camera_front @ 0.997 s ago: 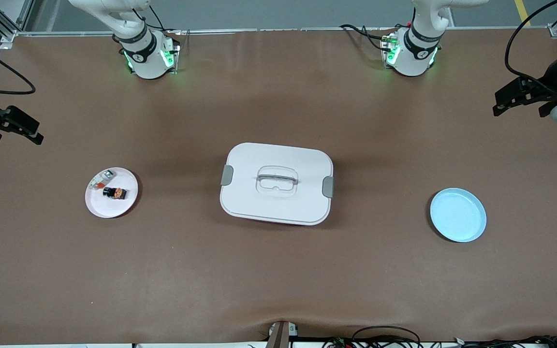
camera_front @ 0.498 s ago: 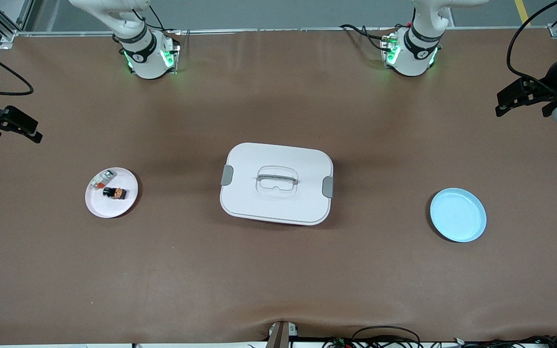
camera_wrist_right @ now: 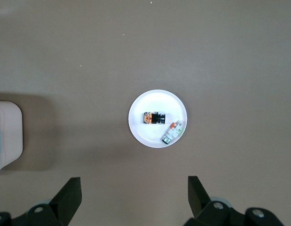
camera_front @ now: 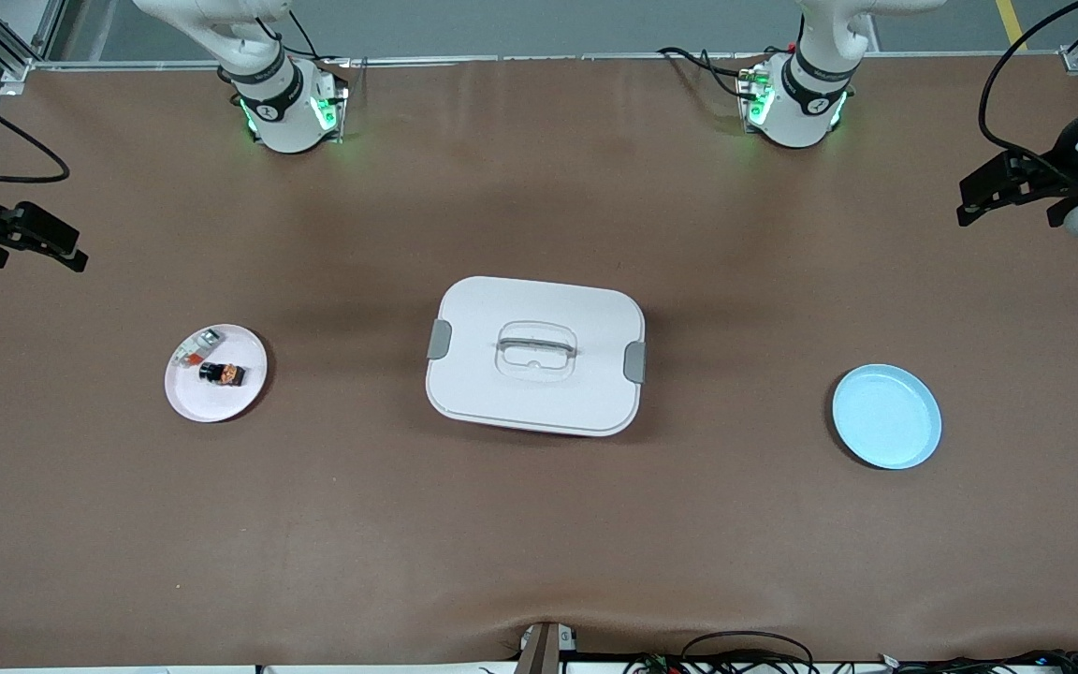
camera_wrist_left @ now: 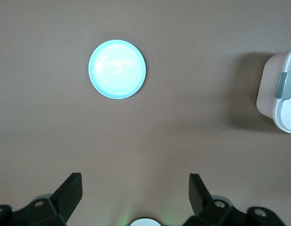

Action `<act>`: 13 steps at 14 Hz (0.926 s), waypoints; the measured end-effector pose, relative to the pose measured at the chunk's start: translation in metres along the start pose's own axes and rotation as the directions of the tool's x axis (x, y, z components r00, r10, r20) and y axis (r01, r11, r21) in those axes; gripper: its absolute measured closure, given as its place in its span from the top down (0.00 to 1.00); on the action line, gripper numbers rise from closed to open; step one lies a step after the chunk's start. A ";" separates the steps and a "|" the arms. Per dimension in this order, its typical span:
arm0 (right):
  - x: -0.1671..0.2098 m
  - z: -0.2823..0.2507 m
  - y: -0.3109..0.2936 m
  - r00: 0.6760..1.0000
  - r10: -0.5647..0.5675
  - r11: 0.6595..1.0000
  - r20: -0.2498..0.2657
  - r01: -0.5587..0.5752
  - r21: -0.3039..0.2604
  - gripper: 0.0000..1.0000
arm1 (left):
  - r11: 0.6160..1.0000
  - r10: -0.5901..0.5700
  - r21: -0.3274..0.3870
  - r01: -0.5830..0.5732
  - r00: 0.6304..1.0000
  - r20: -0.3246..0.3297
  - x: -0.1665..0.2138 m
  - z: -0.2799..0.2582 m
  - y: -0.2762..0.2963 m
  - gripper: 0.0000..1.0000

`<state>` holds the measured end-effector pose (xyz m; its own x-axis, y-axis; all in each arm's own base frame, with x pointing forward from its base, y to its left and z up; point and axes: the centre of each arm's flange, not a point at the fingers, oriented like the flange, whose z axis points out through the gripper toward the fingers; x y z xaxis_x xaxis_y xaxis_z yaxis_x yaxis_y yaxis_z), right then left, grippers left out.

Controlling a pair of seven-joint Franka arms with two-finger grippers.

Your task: Transfer orange switch to right arm and place

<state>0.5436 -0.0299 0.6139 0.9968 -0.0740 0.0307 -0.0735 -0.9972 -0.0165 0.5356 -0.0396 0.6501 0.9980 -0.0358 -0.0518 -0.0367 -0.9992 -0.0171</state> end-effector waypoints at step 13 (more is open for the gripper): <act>0.000 -0.001 -0.001 1.000 -0.001 1.000 0.000 0.001 0.000 1.00 | 1.000 0.004 0.000 -0.004 1.000 -0.010 0.000 -0.005 0.002 1.00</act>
<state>0.5435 -0.0292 0.6151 0.9969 -0.0729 0.0311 -0.0724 -0.9972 -0.0169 0.5354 -0.0421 0.6547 0.9983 -0.0403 -0.0414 -0.0410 -0.9990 -0.0167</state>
